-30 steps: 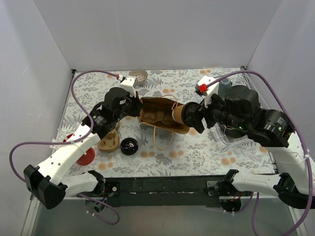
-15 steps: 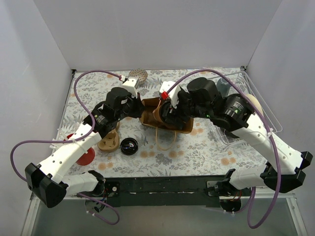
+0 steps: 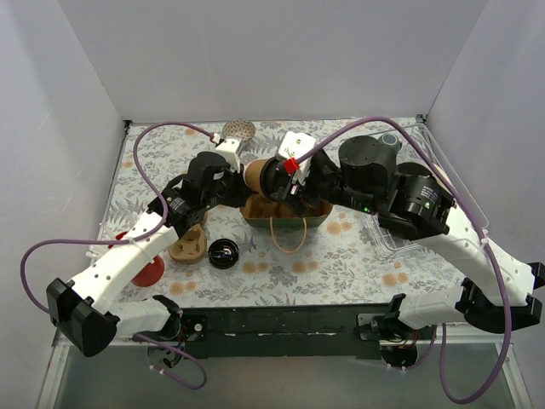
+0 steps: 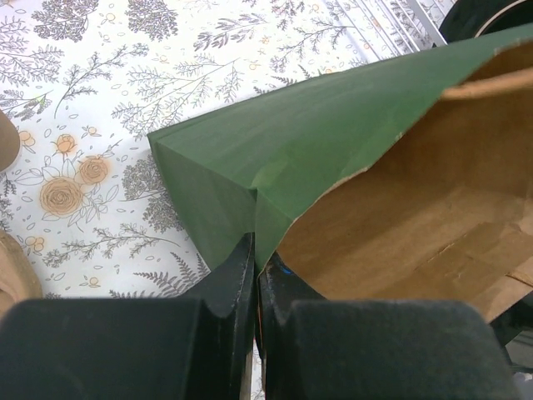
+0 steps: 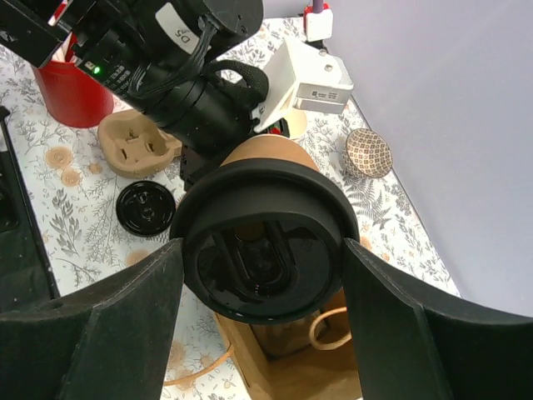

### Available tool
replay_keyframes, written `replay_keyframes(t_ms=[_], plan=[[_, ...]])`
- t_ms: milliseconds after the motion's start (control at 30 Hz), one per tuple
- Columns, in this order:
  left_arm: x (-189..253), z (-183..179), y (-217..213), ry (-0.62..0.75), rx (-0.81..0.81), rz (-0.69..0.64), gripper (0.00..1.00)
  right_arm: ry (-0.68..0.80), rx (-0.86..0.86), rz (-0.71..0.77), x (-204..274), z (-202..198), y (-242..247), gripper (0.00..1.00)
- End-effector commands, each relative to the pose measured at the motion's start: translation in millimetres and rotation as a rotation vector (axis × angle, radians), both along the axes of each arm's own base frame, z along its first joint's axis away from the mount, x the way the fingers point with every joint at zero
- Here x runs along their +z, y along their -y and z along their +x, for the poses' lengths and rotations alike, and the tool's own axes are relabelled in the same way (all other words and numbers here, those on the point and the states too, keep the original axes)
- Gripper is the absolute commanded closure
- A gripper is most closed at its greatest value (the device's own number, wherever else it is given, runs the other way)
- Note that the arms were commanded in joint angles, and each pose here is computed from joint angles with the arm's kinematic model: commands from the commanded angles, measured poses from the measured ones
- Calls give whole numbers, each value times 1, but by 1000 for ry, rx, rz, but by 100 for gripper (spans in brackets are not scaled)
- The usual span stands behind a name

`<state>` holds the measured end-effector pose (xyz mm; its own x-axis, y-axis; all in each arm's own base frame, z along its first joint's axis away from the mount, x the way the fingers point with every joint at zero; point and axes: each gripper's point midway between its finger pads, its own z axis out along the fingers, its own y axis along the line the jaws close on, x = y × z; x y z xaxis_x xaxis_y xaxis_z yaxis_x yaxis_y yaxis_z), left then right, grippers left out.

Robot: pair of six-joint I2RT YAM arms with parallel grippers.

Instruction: Pack the takeout coffee

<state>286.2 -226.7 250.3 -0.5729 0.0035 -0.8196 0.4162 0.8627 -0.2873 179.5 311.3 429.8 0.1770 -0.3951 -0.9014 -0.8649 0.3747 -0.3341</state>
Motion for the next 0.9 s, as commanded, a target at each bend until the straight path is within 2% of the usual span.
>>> replay_keyframes(t_ms=[0,167,367,467,533,633,867], plan=[[18,1,3,23,-9,-26,100,8,-17,35,1,1,-4,58],[23,-2,1,51,-9,-48,100,-5,-70,-42,-35,8,3,58],[32,-13,9,90,-77,-121,100,34,-124,-225,-87,22,16,57],[41,-24,12,147,-133,-166,100,47,-120,-347,-118,28,20,57],[59,-31,12,226,-165,-219,100,56,-93,-395,-133,29,21,57],[63,-37,8,273,-169,-249,100,72,-97,-446,-146,35,26,58],[42,-48,16,197,-209,-284,100,144,-59,-593,-193,45,38,59]])
